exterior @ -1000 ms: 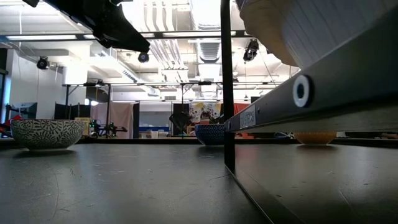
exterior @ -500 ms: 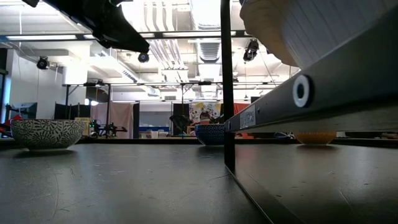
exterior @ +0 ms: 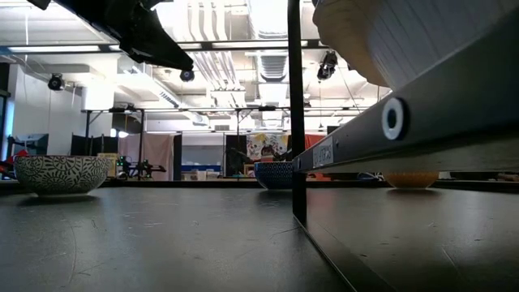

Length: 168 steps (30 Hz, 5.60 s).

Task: Place and stack bowls onto a shelf
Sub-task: Stack the white patterned bowl on top of the other white patterned bowl on the shelf, then put the blue bowl on the shelf

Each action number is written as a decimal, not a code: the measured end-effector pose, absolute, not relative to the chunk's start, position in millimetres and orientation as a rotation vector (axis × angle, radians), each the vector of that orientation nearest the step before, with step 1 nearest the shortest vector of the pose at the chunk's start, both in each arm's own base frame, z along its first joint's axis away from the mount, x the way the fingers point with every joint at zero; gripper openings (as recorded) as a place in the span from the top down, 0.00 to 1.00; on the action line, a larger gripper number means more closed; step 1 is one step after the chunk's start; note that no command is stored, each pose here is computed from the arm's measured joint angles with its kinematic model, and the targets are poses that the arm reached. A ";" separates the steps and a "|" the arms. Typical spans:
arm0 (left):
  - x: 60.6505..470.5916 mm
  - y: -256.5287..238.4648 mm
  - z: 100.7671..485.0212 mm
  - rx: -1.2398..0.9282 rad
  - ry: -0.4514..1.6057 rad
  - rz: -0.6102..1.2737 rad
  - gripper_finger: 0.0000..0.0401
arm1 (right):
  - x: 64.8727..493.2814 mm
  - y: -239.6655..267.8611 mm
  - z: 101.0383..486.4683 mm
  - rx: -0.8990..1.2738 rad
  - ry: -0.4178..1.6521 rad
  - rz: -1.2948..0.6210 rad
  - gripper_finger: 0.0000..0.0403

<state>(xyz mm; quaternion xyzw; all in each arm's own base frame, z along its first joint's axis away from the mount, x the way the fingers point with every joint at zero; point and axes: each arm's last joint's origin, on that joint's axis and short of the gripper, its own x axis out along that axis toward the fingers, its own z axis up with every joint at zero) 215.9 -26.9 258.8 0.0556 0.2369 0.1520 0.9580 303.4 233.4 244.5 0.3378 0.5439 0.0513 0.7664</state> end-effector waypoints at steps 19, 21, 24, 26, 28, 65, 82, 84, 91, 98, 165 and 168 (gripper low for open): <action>215.2 -26.8 257.5 0.143 0.500 0.302 0.58 | 319.7 238.9 232.4 0.644 1.326 -0.040 0.89; 215.1 -26.7 257.3 0.143 0.501 0.302 0.58 | 319.4 237.5 230.0 0.641 1.331 -0.048 0.89; 215.0 -26.7 257.2 0.144 0.503 0.302 0.58 | 317.9 233.9 226.9 0.627 1.355 -0.074 0.89; 215.0 -26.8 257.2 0.144 0.503 0.302 0.58 | 316.9 231.1 226.0 0.612 1.373 -0.092 0.89; 215.0 -26.8 257.2 0.144 0.503 0.302 0.58 | 314.3 227.4 224.5 0.587 1.404 -0.120 0.89; 215.0 -26.8 257.2 0.101 0.496 0.313 0.58 | 282.1 129.2 312.1 0.294 1.245 -0.417 0.89; 214.9 -26.3 257.3 0.101 0.494 0.327 0.58 | 274.3 -36.4 311.4 0.391 1.392 -0.681 0.82; 214.8 -25.8 257.4 0.107 0.492 0.343 0.58 | 266.6 -50.2 307.8 0.421 1.403 -0.720 0.79; 214.6 -25.0 257.7 0.116 0.488 0.372 0.58 | 238.8 -71.2 282.4 0.474 1.451 -0.763 0.68; 217.1 -23.2 263.3 0.153 0.433 0.413 0.58 | 218.6 -86.7 247.4 0.502 1.444 -0.838 0.58; 218.1 -22.9 265.2 0.172 0.418 0.407 0.58 | 180.2 -155.2 178.5 0.670 1.172 -0.992 0.97; 218.1 -22.9 265.2 0.172 0.418 0.407 0.58 | 177.7 -150.1 181.6 0.705 1.204 -0.953 0.97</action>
